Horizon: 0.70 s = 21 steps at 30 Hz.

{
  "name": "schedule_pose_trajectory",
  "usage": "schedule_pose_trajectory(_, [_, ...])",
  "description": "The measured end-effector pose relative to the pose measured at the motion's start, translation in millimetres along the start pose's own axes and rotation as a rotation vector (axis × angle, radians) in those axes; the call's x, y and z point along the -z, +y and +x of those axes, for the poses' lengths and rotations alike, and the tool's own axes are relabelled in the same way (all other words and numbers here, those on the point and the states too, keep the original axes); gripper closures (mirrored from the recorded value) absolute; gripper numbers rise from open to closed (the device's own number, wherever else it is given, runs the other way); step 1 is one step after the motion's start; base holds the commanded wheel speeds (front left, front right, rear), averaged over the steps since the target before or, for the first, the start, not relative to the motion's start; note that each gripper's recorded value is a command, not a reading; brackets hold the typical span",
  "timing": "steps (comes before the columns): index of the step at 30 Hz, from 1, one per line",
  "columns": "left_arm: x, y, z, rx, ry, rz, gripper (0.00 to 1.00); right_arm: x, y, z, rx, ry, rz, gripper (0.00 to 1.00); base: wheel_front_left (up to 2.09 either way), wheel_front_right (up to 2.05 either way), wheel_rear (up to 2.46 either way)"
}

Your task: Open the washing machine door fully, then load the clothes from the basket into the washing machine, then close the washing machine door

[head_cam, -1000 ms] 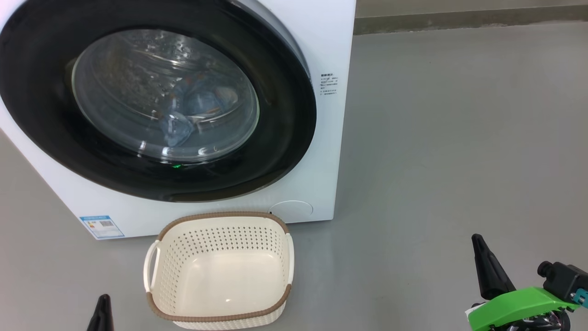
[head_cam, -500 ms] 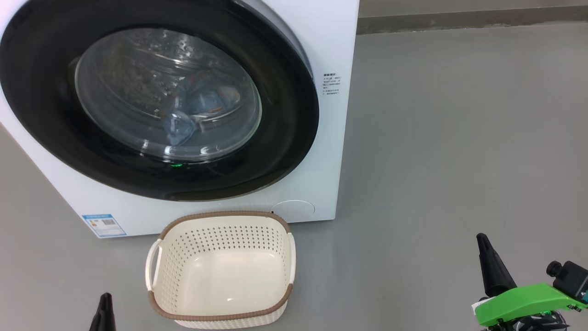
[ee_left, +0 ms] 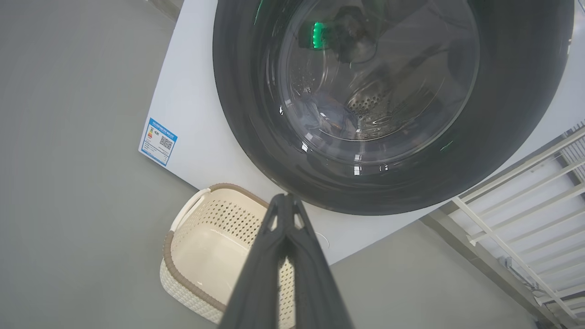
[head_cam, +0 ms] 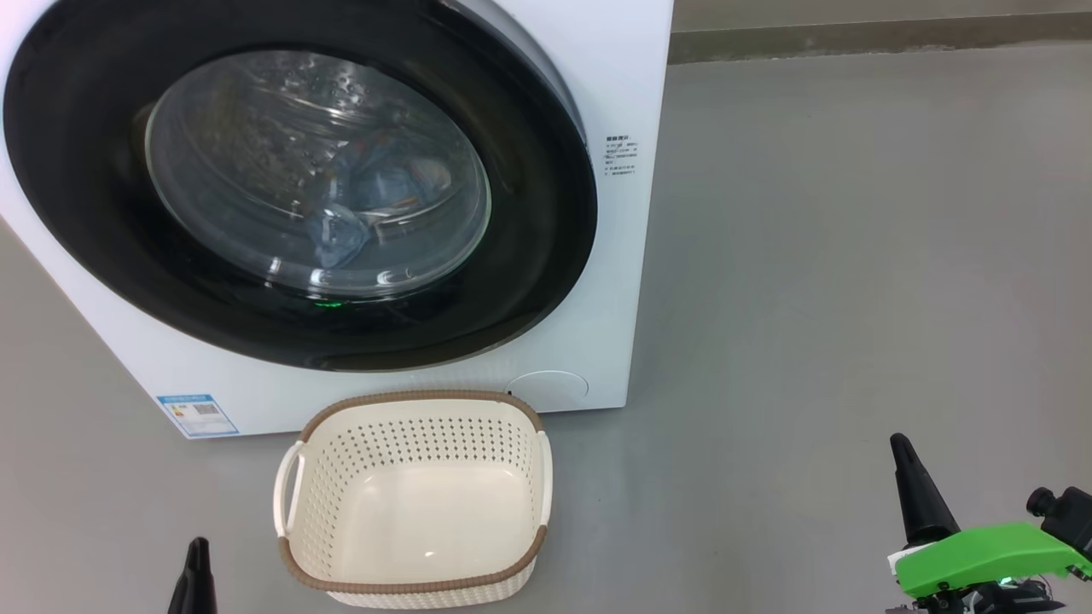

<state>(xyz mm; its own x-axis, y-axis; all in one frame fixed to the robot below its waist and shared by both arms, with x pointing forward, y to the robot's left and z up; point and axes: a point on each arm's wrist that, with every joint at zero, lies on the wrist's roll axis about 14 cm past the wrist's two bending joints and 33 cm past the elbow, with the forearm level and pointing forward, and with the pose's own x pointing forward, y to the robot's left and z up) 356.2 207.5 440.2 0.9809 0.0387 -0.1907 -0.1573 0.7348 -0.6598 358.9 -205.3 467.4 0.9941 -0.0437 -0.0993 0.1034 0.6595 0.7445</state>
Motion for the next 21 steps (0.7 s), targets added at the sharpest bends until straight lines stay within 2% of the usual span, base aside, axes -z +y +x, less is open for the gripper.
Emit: schedule_pose_trajectory(21, [-1.9,-9.3,3.4,0.01,0.005,-0.238,1.0,-1.8,-2.7,3.0,0.023,0.007,0.206,1.0,0.0,0.0,0.0])
